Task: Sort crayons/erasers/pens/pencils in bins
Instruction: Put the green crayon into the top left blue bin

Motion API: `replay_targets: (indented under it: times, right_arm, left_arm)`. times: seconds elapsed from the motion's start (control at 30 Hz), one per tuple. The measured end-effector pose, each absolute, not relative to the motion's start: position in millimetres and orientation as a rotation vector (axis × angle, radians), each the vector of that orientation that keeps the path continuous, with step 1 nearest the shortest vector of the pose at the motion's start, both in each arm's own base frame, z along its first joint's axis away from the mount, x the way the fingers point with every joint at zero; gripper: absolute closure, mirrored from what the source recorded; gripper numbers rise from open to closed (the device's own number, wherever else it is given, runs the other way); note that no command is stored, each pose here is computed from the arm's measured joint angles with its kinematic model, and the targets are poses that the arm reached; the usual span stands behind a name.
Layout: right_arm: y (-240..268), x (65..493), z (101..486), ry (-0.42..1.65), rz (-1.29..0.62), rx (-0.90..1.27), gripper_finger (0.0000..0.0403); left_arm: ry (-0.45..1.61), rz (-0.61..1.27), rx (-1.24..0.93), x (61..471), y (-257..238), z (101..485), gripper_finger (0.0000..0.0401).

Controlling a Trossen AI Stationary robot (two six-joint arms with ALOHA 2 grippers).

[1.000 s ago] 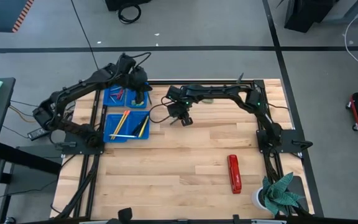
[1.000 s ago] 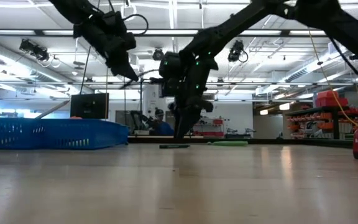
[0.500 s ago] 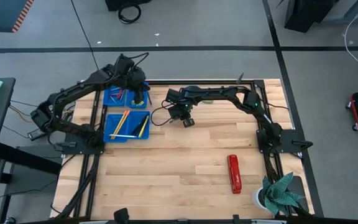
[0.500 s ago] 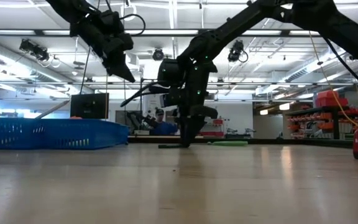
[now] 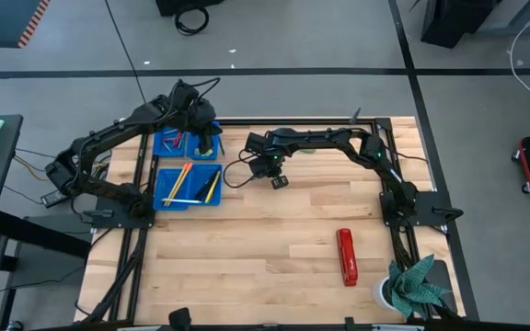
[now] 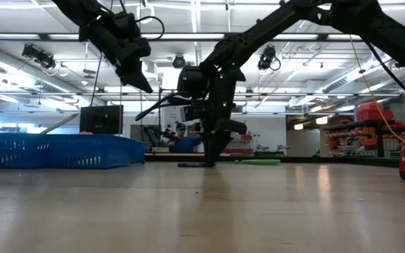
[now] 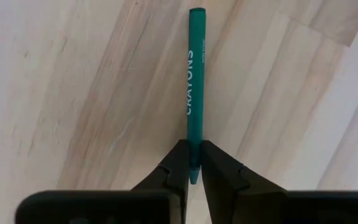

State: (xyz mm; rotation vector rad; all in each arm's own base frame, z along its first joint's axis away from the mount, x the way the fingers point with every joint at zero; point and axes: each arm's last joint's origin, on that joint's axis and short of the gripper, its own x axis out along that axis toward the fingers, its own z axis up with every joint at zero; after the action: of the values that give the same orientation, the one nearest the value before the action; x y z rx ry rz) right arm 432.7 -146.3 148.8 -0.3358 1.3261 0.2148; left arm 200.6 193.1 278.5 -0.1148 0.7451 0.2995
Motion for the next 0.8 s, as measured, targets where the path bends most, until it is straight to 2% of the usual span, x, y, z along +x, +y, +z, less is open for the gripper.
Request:
replay_targets:
  times: [0.17,0.27,0.53,0.67,0.8]
  right_arm:
    - [-145.2,433.5,157.2,1.314,0.193,-0.348,0.0361]
    - [-144.7,432.4,174.7,1.290,0.170,-0.345,0.0361]
    - [-135.7,412.2,247.8,1.167,0.099,-0.334,0.0361]
    - [-129.5,393.6,289.1,1.093,0.046,-0.311,0.0361]
    - [-122.1,372.3,327.3,1.013,0.014,-0.305,0.0361]
  left_arm:
    - [0.750,0.298,-0.117,200.3,192.9,278.1,0.0388]
    - [0.750,0.303,-0.118,199.4,193.8,278.1,0.0385]
    - [0.728,0.379,-0.090,186.4,210.0,280.5,0.0393]
    - [0.576,0.369,-0.031,183.8,217.5,282.1,0.0390]
    - [0.335,0.302,0.080,182.1,215.6,281.1,0.0390]
